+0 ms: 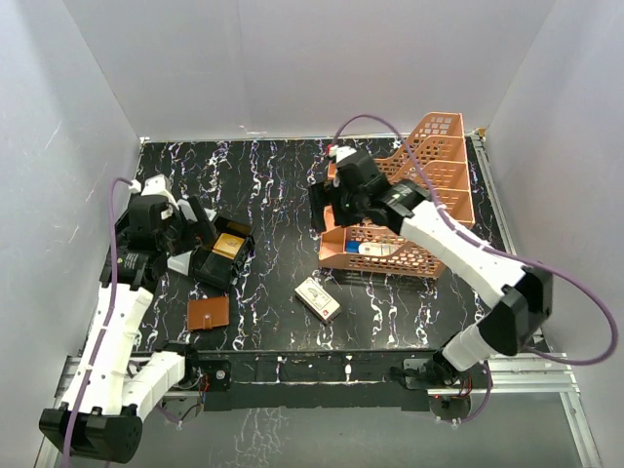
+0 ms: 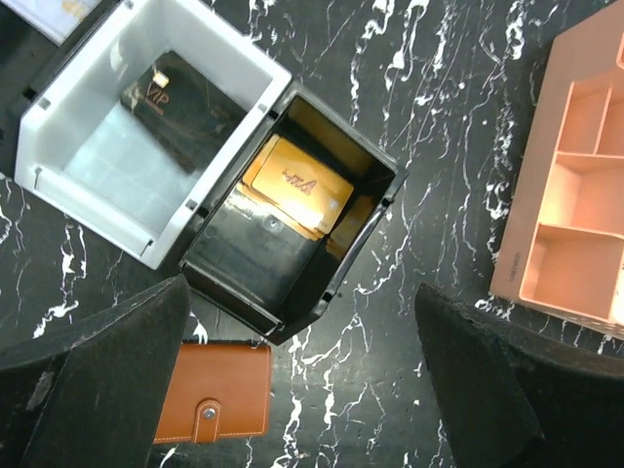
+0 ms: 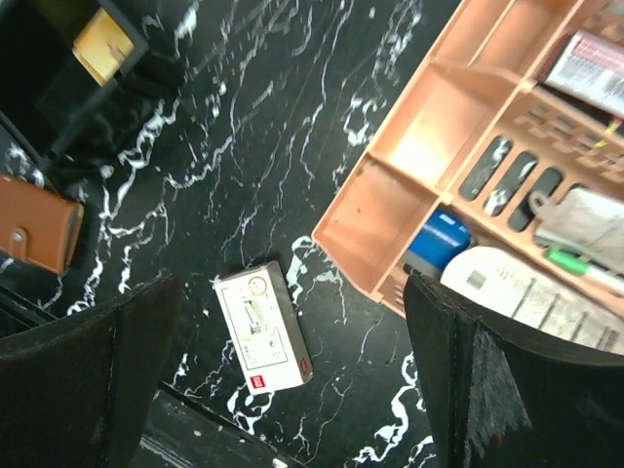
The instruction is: Take the credit cards out of the card holder
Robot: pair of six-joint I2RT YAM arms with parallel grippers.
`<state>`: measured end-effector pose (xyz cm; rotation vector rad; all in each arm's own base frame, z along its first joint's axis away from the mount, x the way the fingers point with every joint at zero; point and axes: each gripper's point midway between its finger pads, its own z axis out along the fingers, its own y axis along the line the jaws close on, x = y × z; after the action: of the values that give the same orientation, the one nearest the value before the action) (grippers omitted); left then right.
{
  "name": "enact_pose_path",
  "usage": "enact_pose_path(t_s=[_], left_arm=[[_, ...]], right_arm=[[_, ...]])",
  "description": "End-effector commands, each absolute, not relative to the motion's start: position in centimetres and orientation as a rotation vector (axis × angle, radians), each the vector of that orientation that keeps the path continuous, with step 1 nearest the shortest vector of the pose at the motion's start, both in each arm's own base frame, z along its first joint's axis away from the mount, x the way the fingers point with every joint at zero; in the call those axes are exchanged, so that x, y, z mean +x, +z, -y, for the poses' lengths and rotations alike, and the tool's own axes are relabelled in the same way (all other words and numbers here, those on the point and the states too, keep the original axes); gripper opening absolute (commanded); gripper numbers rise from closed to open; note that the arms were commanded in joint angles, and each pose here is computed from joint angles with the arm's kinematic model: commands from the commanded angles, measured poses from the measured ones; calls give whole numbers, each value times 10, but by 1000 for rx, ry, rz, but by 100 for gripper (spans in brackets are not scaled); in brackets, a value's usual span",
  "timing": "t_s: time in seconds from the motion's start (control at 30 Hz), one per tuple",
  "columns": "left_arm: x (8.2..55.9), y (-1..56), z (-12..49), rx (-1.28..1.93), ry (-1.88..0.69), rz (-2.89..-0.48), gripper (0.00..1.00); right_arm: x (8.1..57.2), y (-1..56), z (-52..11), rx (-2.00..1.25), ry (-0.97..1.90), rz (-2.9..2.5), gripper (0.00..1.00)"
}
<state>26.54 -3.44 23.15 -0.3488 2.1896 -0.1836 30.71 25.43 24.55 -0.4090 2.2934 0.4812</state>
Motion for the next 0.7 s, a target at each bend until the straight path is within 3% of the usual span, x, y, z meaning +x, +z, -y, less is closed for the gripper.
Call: enact_pose_path(t_s=[0.0, 0.37, 0.67], left_arm=[[258, 217, 37, -334, -236, -2185, 99], [246, 173, 30, -339, -215, -2197, 99], [246, 169, 27, -308, -192, -2182, 99]], right_arm=[[307, 224, -271, -348, 450, -2375, 98], [310, 136, -297, -333, 363, -2580, 98], [328, 98, -255, -271, 38, -2599, 98]])
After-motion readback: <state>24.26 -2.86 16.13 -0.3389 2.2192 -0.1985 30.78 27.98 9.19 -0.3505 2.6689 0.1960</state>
